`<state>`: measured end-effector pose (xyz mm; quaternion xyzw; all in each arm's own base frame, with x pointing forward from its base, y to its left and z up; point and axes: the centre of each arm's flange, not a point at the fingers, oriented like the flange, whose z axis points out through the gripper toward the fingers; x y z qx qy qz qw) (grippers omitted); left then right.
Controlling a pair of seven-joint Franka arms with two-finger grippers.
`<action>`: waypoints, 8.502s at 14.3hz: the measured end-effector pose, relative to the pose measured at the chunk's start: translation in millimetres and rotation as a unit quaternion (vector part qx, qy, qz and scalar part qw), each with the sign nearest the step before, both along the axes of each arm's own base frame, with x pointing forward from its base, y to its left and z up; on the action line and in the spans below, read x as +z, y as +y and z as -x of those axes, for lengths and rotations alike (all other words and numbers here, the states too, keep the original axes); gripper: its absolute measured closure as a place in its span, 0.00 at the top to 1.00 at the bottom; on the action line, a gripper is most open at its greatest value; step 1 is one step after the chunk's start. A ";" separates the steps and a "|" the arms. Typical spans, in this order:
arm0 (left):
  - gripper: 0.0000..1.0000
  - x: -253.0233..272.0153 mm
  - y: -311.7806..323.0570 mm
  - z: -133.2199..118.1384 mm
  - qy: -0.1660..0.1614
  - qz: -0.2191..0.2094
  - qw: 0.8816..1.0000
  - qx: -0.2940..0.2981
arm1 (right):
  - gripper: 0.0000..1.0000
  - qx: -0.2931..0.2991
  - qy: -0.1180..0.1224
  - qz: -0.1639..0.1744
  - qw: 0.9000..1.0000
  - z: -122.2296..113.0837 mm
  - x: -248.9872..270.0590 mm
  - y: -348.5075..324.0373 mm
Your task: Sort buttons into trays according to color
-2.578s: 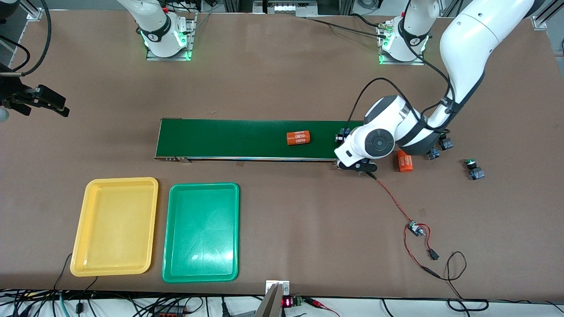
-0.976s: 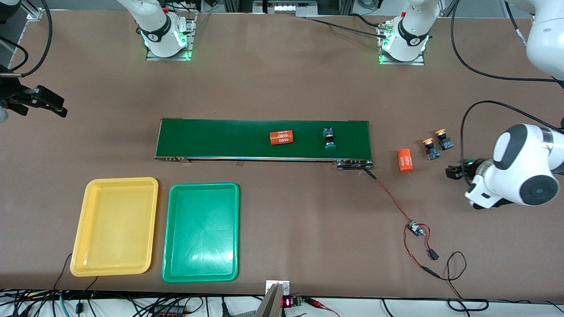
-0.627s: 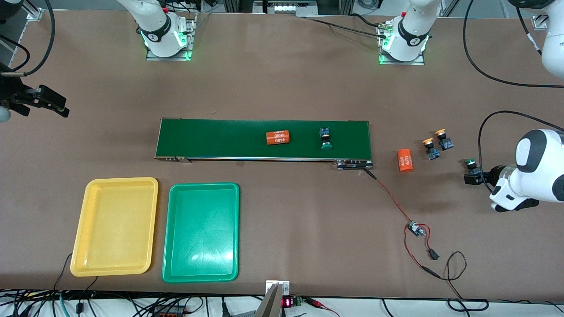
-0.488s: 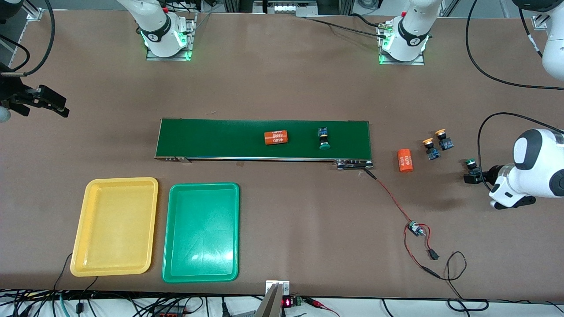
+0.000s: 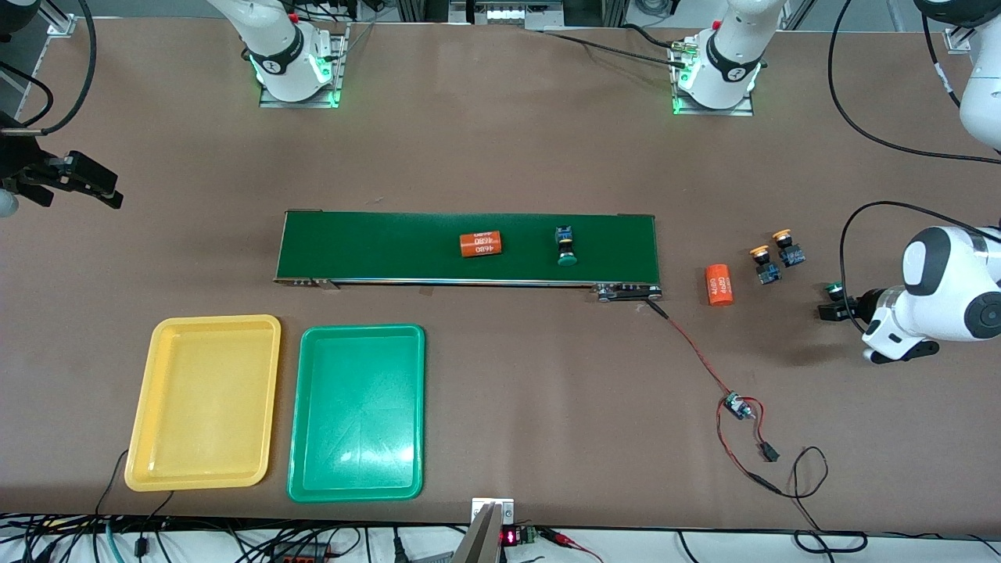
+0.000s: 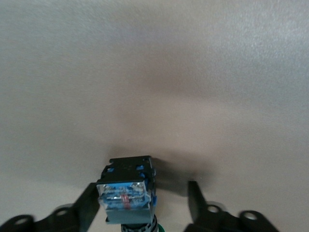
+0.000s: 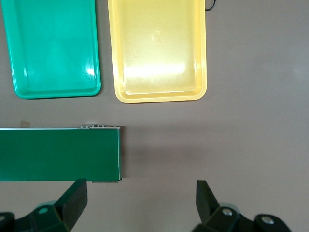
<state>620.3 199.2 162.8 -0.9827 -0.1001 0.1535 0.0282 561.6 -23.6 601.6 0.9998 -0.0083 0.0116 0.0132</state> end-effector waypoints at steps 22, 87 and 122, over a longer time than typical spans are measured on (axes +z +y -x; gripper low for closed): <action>0.41 89.3 -484.9 59.4 0.054 0.078 0.985 -0.143 | 1.00 -0.007 0.006 -0.001 1.000 -1.9 -6.2 -7.4; 0.90 84.1 -519.3 66.2 0.137 0.138 0.709 -0.678 | 0.35 -0.090 -0.003 -0.077 0.993 -64.1 -291.8 387.1; 1.00 46.7 -144.9 62.5 -0.021 0.001 0.999 0.027 | 1.00 -0.066 0.086 0.029 0.994 42.0 -270.4 521.1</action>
